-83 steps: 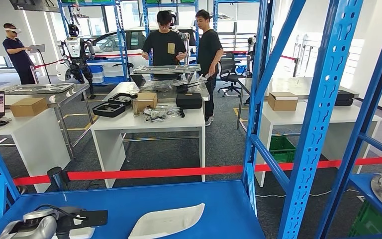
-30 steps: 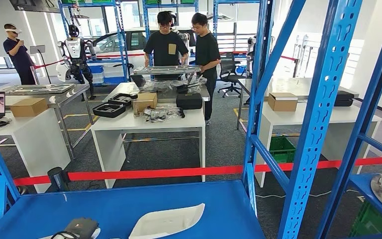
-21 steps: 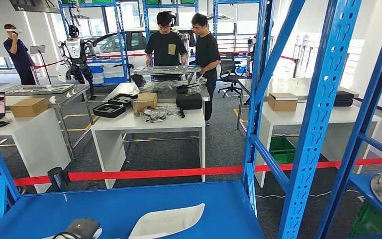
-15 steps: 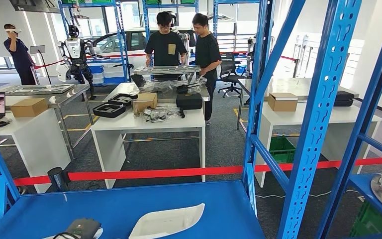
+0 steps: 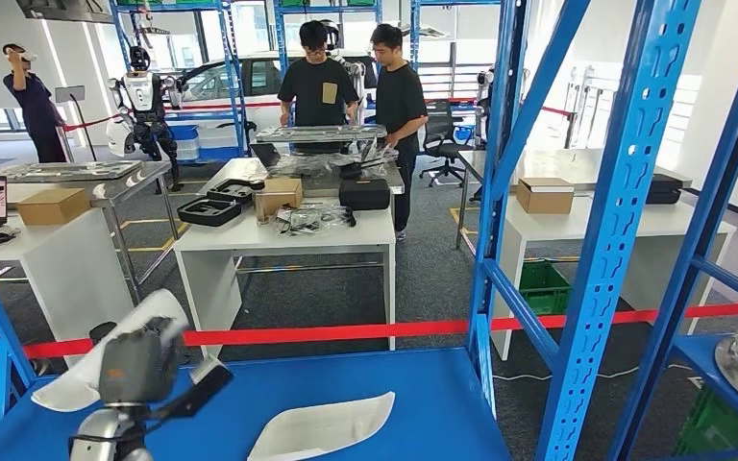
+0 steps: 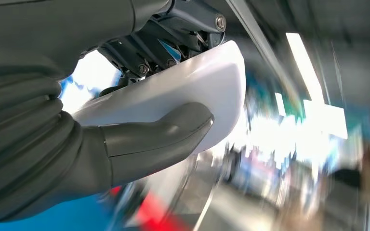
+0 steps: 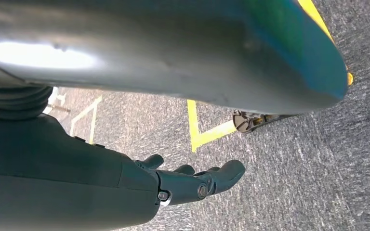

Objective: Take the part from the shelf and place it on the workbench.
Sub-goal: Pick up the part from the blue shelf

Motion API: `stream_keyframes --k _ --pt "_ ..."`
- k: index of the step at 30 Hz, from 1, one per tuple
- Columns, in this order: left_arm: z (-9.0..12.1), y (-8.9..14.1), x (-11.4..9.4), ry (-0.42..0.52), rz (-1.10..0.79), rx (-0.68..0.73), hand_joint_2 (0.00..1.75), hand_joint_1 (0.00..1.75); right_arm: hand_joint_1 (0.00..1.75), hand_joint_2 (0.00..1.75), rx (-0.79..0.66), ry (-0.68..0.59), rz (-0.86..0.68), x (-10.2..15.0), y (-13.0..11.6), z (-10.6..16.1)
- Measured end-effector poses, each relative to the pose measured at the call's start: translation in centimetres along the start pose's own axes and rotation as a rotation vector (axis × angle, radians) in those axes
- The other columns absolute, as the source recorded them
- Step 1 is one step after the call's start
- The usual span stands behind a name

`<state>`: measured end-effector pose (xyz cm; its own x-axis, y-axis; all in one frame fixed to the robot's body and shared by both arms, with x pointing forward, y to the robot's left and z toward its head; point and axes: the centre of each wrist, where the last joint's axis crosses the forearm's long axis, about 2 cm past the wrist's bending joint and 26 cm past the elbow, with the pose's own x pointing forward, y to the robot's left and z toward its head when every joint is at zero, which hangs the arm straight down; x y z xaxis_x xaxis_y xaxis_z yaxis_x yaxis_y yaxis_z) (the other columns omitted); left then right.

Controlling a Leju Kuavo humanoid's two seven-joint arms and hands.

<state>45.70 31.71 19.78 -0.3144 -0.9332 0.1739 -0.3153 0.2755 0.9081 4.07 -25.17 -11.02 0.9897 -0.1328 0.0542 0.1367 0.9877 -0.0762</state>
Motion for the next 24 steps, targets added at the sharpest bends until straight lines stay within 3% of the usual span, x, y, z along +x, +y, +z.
stream_keyframes --k 3,8,15,19,24 --pt "-2.2 3.0 1.0 -0.042 0.013 0.162 1.75 1.75 0.0 0.0 -0.001 0.002 -0.017 0.0 0.0 0.0" --pt "-2.6 6.2 4.0 -0.178 0.036 0.471 1.75 1.75 0.0 0.0 -0.004 0.002 -0.046 -0.1 0.1 0.0" --pt "0.9 8.9 10.0 -0.403 0.155 0.735 1.75 1.75 0.0 0.0 -0.007 -0.007 -0.059 -0.3 0.0 0.0" --pt "3.4 9.0 11.4 -0.448 0.22 0.782 1.75 1.75 0.0 0.0 -0.006 -0.007 -0.061 -0.5 -0.2 -0.1" --pt "4.9 9.8 12.3 -0.494 0.259 0.824 1.75 1.75 0.0 0.0 0.006 -0.011 -0.069 -0.3 0.1 0.0"
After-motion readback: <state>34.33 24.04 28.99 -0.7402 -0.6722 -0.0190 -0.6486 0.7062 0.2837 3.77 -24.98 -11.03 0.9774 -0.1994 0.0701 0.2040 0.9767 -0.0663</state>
